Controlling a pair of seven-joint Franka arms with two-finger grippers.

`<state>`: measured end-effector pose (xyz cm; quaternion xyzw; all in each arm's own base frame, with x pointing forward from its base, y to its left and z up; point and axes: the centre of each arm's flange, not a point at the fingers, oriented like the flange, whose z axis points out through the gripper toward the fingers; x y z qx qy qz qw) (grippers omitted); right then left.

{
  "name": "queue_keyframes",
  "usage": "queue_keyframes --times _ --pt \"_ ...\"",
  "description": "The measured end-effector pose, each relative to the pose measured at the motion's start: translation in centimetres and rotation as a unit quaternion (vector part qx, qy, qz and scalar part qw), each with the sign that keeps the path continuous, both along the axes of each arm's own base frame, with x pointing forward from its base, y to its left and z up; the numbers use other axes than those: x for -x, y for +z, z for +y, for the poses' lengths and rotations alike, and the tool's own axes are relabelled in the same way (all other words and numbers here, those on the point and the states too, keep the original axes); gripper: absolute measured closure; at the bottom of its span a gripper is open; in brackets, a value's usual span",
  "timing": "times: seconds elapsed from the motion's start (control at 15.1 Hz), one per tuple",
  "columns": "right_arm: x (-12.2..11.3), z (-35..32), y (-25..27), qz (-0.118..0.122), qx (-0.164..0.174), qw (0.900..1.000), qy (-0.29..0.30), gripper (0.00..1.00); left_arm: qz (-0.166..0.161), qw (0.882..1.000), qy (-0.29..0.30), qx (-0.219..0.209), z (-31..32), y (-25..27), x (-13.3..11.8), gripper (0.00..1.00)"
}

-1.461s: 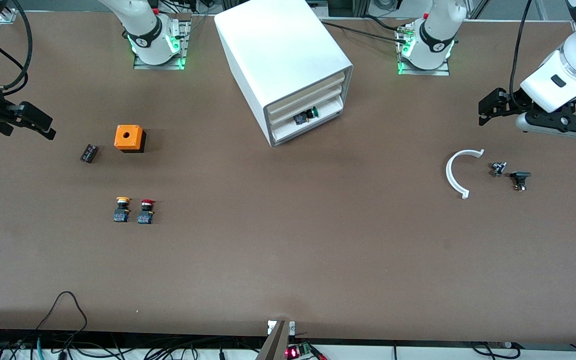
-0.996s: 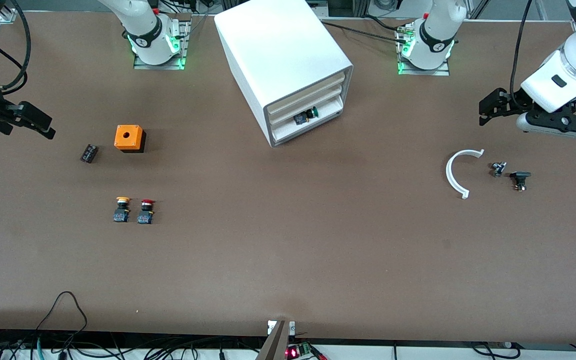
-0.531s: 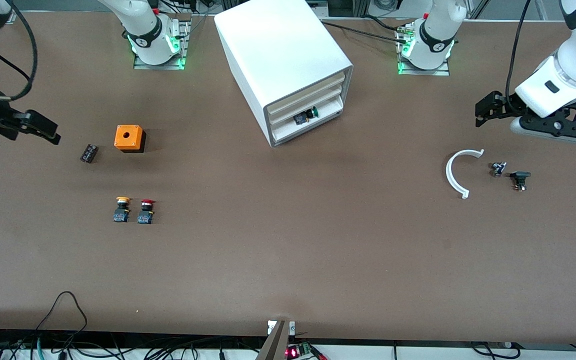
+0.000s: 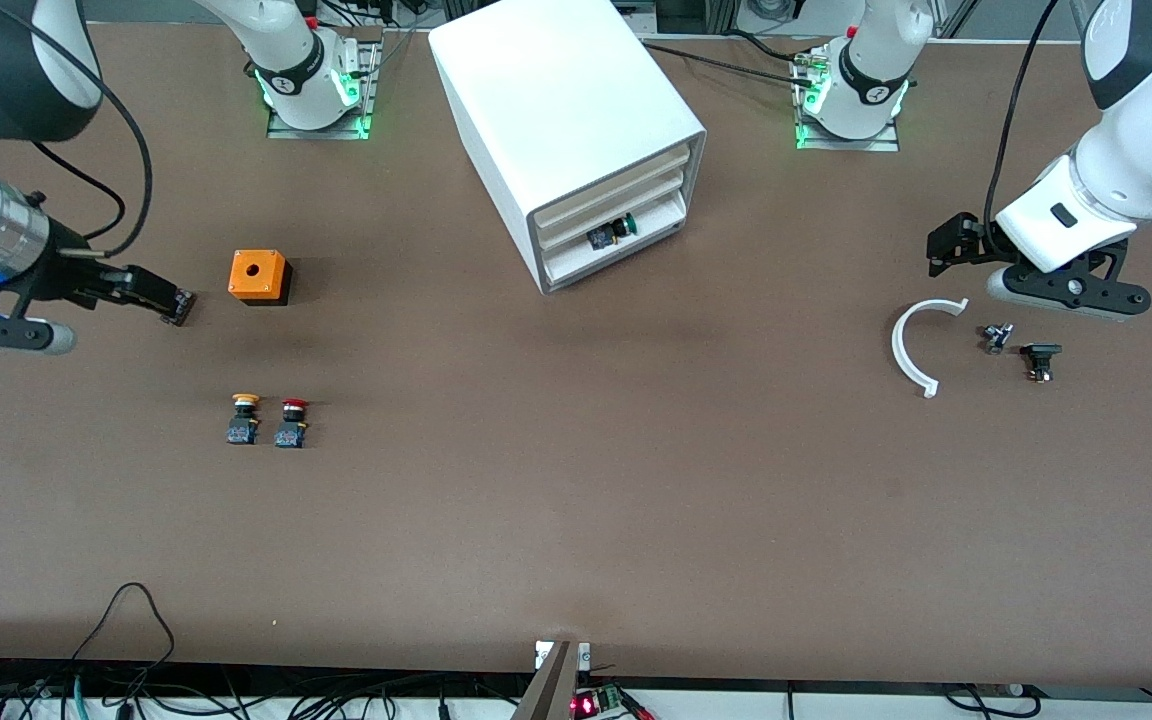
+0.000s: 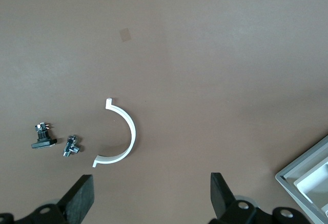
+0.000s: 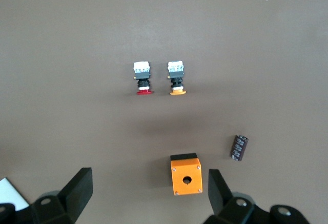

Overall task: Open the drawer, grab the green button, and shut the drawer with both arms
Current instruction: 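Move the right gripper and the left gripper toward the white drawer cabinet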

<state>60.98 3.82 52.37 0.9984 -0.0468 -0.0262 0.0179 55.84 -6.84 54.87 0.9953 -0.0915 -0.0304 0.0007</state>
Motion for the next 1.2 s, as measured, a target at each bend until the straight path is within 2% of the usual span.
queue_keyframes --times 0.27,0.6,0.8,1.0,1.2 --pt "-1.5 1.2 -4.2 0.021 0.006 1.000 0.008 0.00 -0.001 1.000 0.000 0.000 0.0 0.1 0.0 0.00" --pt "-3.0 2.7 -7.7 0.024 -0.008 1.000 0.010 0.00 -0.001 1.000 0.000 0.000 0.0 0.1 0.0 0.00" --pt "-3.7 4.3 -9.3 0.016 -0.013 1.000 0.016 0.00 -0.001 1.000 -0.001 0.001 0.0 0.1 0.0 0.00" --pt "-4.5 6.7 -10.3 0.003 -0.011 1.000 0.003 0.00 0.011 0.999 0.003 0.038 -0.9 0.0 0.2 0.00" --pt "-5.3 10.0 -10.6 -0.007 -0.008 1.000 -0.022 0.00 0.043 0.993 0.001 0.109 -3.5 -0.9 0.6 0.00"
